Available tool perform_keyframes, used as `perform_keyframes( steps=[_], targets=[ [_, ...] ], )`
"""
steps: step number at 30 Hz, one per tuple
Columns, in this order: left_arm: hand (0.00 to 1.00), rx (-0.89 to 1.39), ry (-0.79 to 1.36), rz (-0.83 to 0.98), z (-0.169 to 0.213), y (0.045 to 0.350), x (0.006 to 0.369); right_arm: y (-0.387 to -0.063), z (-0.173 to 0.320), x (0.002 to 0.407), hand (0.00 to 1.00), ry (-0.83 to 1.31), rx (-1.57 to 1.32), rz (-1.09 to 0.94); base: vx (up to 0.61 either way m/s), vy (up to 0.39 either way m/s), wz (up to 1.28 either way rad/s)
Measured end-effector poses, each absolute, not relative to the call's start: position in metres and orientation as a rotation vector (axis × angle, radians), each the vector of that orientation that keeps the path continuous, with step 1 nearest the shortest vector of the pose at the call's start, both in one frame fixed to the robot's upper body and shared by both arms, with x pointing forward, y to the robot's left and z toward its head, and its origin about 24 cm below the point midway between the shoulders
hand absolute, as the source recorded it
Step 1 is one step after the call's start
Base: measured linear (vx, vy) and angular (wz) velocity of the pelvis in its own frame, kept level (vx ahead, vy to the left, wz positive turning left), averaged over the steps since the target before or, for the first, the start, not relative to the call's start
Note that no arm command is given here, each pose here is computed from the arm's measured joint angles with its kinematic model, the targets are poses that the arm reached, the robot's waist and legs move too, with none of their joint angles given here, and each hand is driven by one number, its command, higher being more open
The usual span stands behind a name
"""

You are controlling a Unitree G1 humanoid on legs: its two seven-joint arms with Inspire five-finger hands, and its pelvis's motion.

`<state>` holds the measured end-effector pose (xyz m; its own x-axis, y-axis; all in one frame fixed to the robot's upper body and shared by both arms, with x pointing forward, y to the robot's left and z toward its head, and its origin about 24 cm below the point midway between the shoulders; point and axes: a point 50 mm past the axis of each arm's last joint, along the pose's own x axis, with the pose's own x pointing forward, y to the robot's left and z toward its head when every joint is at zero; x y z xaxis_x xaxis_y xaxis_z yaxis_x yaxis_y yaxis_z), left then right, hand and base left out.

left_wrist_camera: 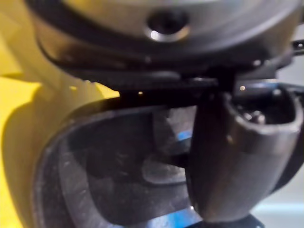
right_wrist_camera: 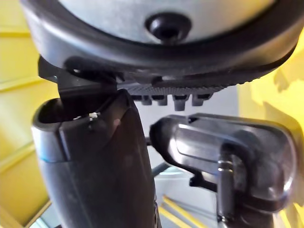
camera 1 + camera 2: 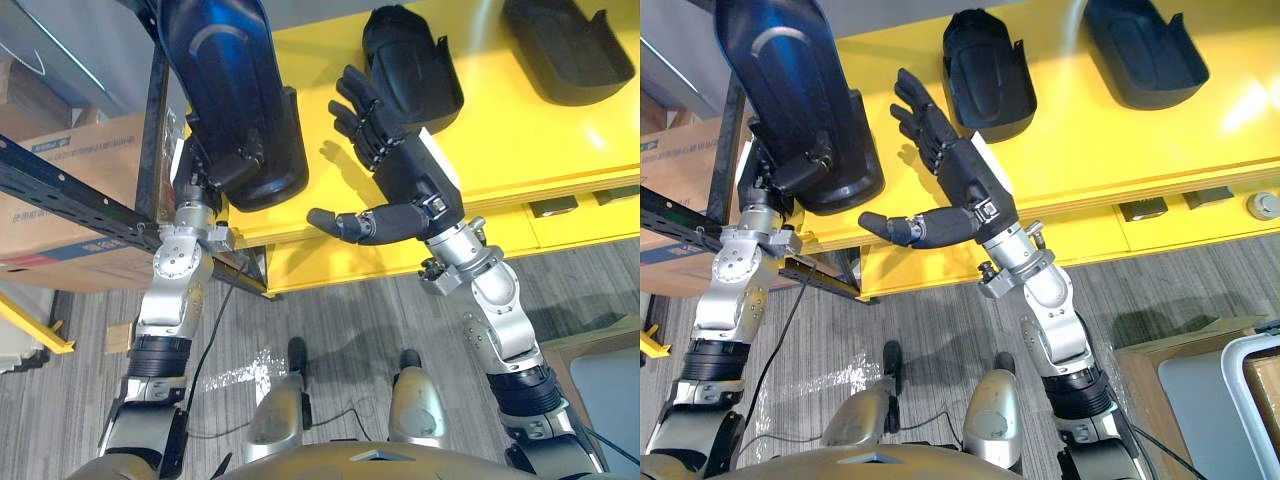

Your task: Walk over and take three plastic housings, then place them on the shelf

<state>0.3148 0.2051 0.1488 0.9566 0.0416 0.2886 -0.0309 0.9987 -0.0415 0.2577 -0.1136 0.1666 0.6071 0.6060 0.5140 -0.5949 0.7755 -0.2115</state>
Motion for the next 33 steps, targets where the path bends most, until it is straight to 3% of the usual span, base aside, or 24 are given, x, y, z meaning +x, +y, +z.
perform_keyframes(
  steps=[11, 12, 33],
  targets=[
    [0.00, -0.125, -0.296, 0.040, 0.162, 0.206, 0.330, -0.093, 0.154, 0.255, 1.00, -0.522, -0.007, 0.795, -0.02, -0.010, 0.02],
    [1.00, -0.139, -0.308, 0.037, 0.166, 0.206, 0.334, -0.092, 0.154, 0.255, 1.00, -0.513, -0.007, 0.801, -0.04, -0.019, 0.02],
    [1.00, 0.010, -0.316, 0.135, 0.189, 0.211, 0.357, -0.075, 0.151, 0.253, 1.00, -0.493, 0.032, 0.828, 0.00, -0.004, 0.00]
  ],
)
